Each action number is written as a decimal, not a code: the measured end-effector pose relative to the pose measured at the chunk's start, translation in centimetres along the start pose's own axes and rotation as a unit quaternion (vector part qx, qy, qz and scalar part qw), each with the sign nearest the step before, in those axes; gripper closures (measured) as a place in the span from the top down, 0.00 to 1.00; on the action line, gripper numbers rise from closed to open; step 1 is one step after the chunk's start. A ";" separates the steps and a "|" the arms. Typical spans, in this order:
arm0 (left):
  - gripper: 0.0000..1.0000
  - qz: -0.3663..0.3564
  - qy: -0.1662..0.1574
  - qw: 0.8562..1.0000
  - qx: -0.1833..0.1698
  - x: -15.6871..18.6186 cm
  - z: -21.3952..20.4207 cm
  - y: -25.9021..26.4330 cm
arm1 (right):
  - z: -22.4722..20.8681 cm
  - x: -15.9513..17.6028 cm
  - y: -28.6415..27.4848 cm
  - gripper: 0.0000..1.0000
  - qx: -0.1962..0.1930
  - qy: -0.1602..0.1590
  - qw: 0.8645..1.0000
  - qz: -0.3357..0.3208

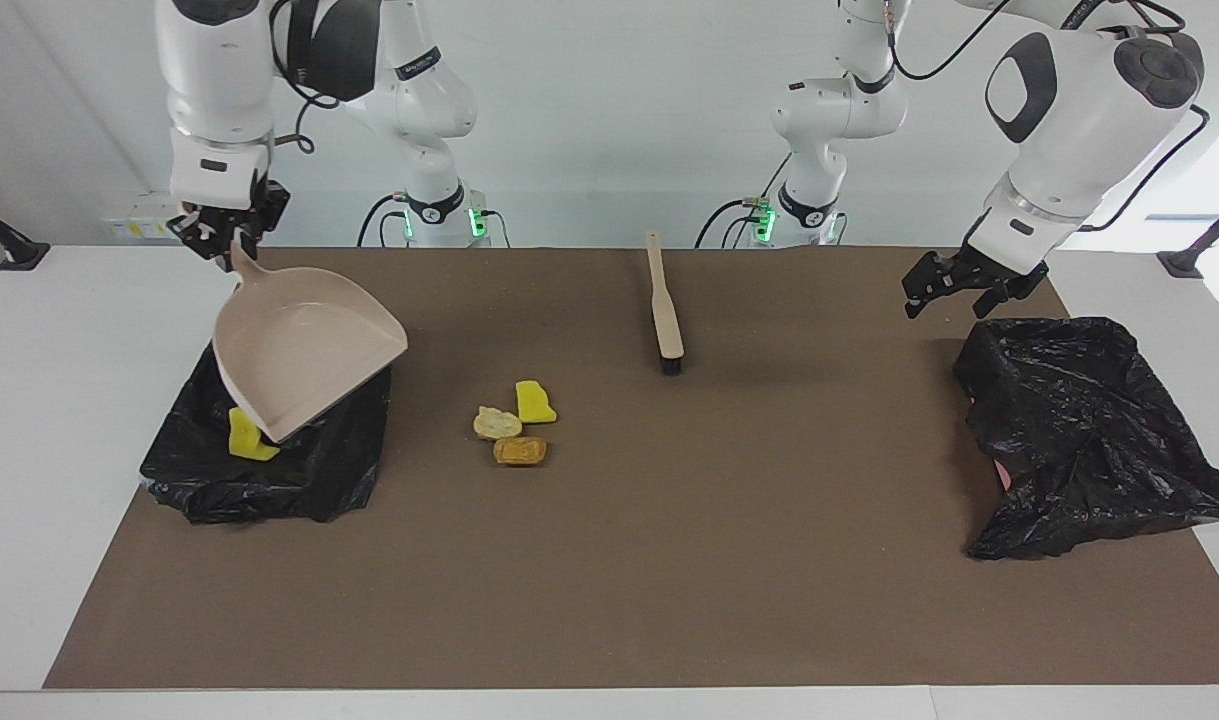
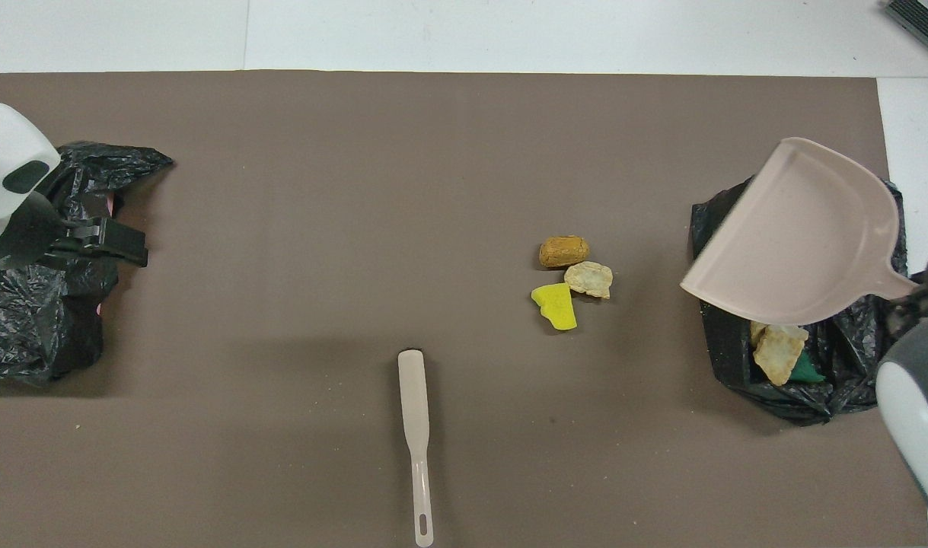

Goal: Sweep and dump trash in bin

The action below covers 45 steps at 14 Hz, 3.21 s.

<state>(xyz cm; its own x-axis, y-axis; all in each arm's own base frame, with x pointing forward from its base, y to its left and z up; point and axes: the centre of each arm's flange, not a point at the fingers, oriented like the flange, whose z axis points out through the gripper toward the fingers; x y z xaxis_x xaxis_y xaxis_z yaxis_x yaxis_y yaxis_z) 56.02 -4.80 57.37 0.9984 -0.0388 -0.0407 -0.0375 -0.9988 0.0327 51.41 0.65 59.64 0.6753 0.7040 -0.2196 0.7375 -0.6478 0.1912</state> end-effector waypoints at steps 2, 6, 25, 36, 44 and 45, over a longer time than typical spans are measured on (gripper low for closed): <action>1.00 0.001 0.005 1.000 0.001 -0.3 -0.6 0.1 | -0.8 3.6 -3.5 0.31 0.039 0.035 0.996 0.073; 1.00 0.000 0.006 1.000 0.001 -0.6 -1.0 0.0 | 0.5 14.1 -10.9 0.31 0.082 0.054 0.973 0.211; 1.00 0.014 -0.005 1.000 0.003 -2.0 -1.9 -0.1 | 9.5 38.2 -26.3 0.58 0.157 0.126 0.904 0.378; 1.00 0.042 0.008 0.999 0.004 -1.7 -0.7 2.9 | 1.2 29.3 -35.7 1.00 0.138 0.096 0.932 0.321; 1.00 0.103 0.019 0.995 -0.004 0.9 6.6 13.3 | 10.0 24.3 -47.2 1.00 0.156 0.057 0.951 0.259; 1.00 0.106 0.018 0.994 -0.005 1.1 7.5 14.3 | 11.0 23.8 -47.9 1.00 0.154 0.058 0.953 0.256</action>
<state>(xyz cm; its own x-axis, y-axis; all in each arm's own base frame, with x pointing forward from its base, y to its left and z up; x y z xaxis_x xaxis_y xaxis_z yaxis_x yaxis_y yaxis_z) 56.32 -19.38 50.34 0.9690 -0.2470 0.0037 -0.2469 -0.9679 0.0462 32.07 45.21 34.77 0.9551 0.2896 -0.0628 0.2869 -0.9568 -0.0480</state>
